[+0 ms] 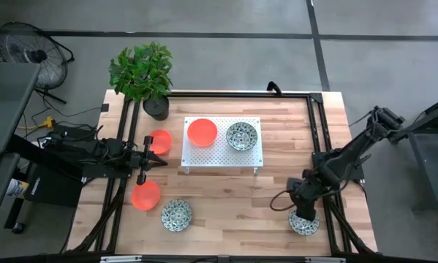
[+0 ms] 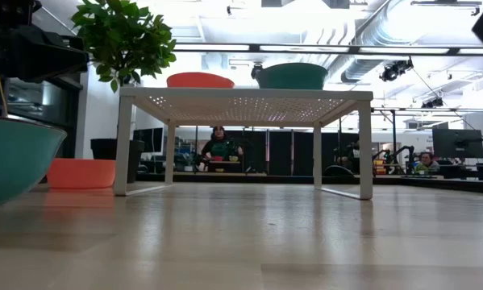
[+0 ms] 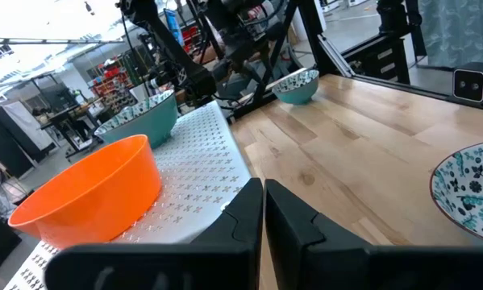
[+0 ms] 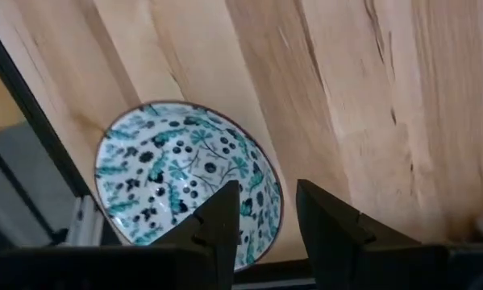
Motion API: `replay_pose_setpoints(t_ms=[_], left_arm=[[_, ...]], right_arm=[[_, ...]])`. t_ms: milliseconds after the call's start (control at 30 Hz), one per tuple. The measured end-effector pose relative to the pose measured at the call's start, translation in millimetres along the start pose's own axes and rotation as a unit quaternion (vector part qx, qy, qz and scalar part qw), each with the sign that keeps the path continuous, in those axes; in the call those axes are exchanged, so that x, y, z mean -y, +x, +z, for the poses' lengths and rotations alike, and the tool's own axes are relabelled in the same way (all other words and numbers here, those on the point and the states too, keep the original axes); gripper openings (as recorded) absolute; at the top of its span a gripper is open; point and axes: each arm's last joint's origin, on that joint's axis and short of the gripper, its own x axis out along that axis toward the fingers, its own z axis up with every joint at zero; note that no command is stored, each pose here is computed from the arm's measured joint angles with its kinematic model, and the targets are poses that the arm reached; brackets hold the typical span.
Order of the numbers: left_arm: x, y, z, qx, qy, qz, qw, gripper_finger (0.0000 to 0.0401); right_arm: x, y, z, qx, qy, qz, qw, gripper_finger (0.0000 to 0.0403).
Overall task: Pick & Place Mini bowls
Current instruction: Stack the right blue patterned bowl on the blue patterned bowl on the shelf
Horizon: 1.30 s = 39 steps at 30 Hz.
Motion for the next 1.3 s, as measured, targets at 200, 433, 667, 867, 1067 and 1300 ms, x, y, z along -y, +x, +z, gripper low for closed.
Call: replay_pose_setpoints(t_ms=[200,433,667,867,1067,1300], left_arm=[[0,0,0,0.000,0.000,0.000,1.000,0.0009],[0,0,0,0.000,0.000,0.000,1.000,0.0009],[0,0,0,0.000,0.000,0.000,1.000,0.0009],[0,0,0,0.000,0.000,0.000,1.000,0.0009],[0,0,0,0.000,0.000,0.000,1.000,0.0009],[0,0,0,0.000,0.000,0.000,1.000,0.0009]], right_arm=[[-4,3,-10,0.021,-0.083,-0.016,0.996,0.0112],[-6,7,-11,0.043,-0.100,-0.042,0.993,0.0112],[-10,21,-5,0.000,-0.077,-0.040,0.996,0.0112],[-13,30,-2,-0.011,-0.061,-0.045,0.997,0.0112],[-16,39,0,-0.025,-0.050,-0.048,0.997,0.0112],[-17,42,2,-0.035,-0.027,-0.050,0.998,0.0111]])
